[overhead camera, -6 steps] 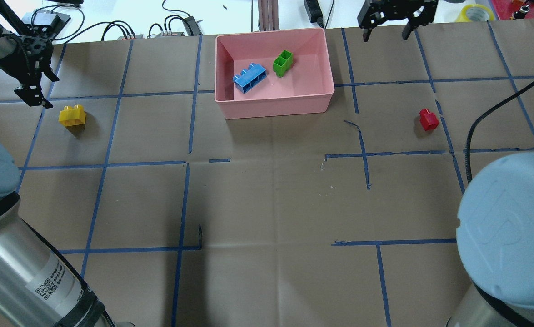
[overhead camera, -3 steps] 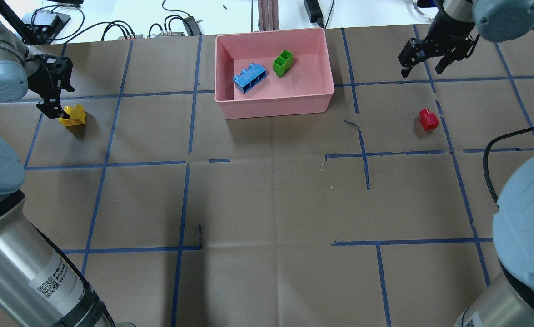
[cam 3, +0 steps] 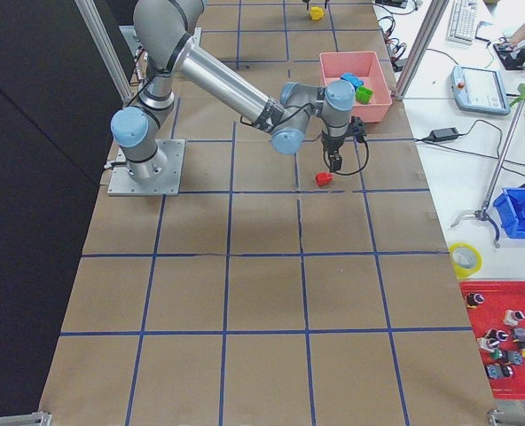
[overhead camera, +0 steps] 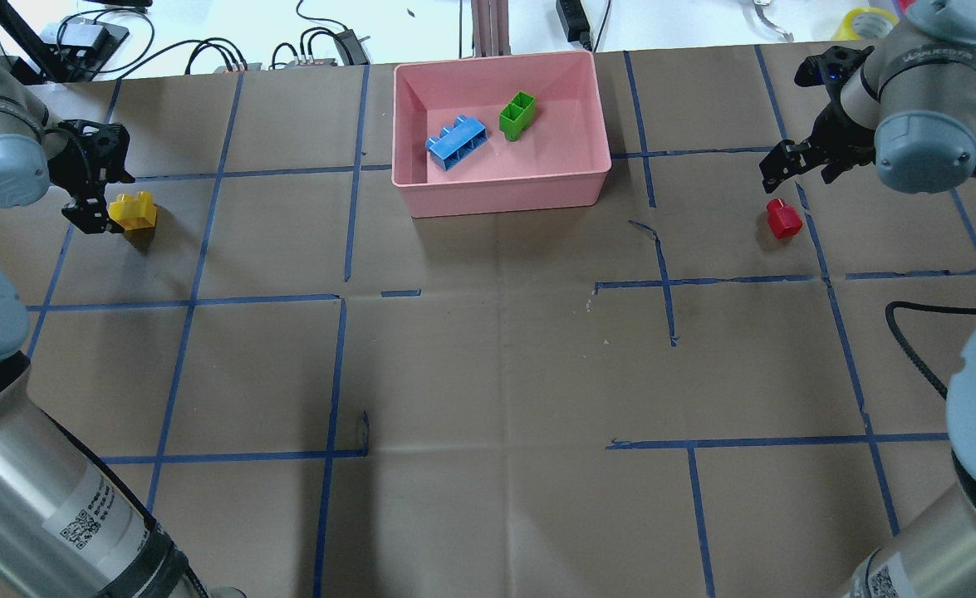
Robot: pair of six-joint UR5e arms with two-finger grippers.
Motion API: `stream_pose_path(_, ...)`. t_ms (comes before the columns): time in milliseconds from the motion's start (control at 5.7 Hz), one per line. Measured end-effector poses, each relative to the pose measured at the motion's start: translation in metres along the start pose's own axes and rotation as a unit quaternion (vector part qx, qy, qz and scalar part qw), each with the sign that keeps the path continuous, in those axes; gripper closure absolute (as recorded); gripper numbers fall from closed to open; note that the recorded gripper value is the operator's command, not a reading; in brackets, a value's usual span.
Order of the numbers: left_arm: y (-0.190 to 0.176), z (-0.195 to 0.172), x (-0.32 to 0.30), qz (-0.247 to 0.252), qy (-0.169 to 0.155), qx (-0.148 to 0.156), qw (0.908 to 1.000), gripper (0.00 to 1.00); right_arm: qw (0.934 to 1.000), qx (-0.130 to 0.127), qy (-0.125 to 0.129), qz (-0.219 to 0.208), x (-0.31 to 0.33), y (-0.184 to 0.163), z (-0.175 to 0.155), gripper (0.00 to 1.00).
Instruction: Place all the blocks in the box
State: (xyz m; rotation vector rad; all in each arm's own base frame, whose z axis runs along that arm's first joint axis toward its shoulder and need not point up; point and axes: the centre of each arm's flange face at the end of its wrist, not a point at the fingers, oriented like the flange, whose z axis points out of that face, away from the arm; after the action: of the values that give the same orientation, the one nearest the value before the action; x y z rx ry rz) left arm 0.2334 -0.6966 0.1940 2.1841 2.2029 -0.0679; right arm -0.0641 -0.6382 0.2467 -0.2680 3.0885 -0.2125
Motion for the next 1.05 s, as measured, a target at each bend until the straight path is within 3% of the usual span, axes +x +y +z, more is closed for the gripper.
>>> stream_pose_path(351,0.000,0.009,0.006,0.001,0.005,0.005,1.0000,0.01,0.9999,0.010,0.005,-0.006,-0.002,0.014,0.033,0.05)
stream_pose_path(702,0.000,0.011,0.005,0.002,-0.005,0.005,1.0000,0.01,1.0000,0.004,0.005,-0.005,-0.001,0.019,0.051,0.08)
stream_pose_path(1053,0.003,0.009,0.003,0.003,-0.013,0.001,0.9999,0.01,1.0000,-0.003,0.004,-0.004,0.000,0.020,0.058,0.63)
